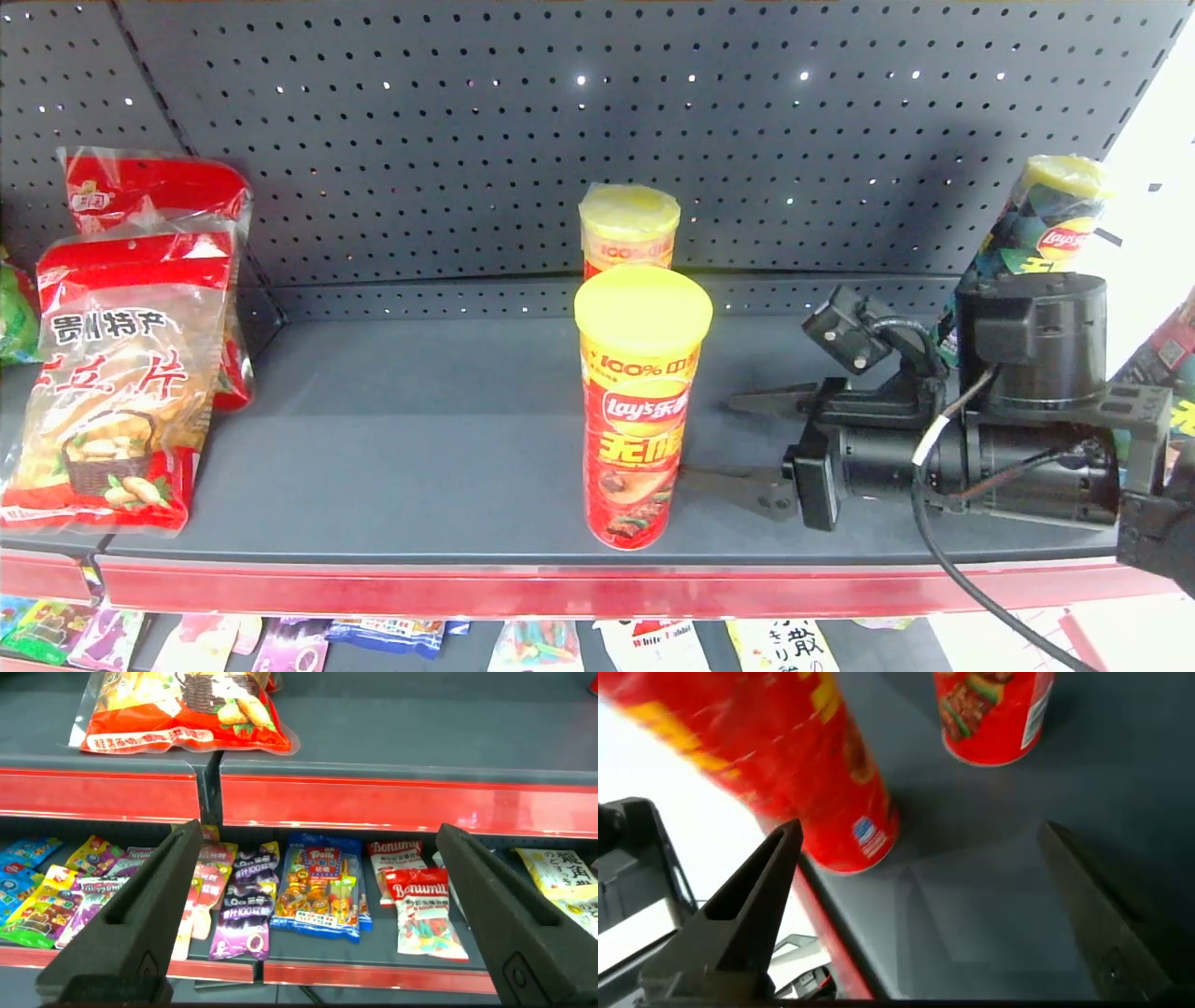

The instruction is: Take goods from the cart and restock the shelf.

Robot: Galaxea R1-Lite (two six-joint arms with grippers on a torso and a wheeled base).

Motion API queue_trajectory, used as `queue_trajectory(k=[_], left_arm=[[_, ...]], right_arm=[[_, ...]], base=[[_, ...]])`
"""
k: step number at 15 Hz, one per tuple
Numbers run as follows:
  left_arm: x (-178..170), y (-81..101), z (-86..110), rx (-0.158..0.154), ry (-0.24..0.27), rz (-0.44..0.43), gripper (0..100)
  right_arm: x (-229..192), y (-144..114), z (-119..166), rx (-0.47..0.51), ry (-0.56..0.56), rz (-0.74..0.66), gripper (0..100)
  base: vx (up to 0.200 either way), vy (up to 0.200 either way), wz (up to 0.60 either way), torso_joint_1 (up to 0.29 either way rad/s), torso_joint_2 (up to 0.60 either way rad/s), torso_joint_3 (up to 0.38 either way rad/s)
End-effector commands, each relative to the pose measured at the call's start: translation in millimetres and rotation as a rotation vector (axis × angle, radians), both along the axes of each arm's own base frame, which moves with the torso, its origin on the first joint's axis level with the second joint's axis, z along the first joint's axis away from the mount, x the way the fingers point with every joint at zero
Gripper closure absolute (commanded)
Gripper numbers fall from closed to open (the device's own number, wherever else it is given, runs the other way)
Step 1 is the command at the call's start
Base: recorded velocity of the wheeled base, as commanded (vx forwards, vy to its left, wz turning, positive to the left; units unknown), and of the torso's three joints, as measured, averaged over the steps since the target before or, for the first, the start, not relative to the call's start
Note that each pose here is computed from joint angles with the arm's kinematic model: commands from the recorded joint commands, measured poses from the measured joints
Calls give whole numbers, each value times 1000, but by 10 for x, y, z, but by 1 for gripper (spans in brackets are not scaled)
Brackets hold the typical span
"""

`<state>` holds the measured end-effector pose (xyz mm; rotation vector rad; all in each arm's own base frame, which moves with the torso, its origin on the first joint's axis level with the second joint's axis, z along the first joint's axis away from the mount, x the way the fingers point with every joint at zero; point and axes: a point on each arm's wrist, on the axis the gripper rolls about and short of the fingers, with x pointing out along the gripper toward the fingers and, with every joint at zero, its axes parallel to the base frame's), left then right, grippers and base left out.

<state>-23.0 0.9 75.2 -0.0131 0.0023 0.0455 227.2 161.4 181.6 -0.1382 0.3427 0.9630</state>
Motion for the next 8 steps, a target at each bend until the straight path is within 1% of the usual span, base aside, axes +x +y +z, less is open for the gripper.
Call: queue_trajectory(k=[1, 8], left_arm=[[2, 0, -2, -1, 2, 0, 0], [0, 0, 2, -1, 0, 0, 0]], right_arm=[[176, 5, -89, -10, 14, -31, 0], [189, 3, -89, -11, 15, -33, 0]], base=[[0, 0, 0, 0, 0, 0], [0, 0, 0, 0, 0, 0]])
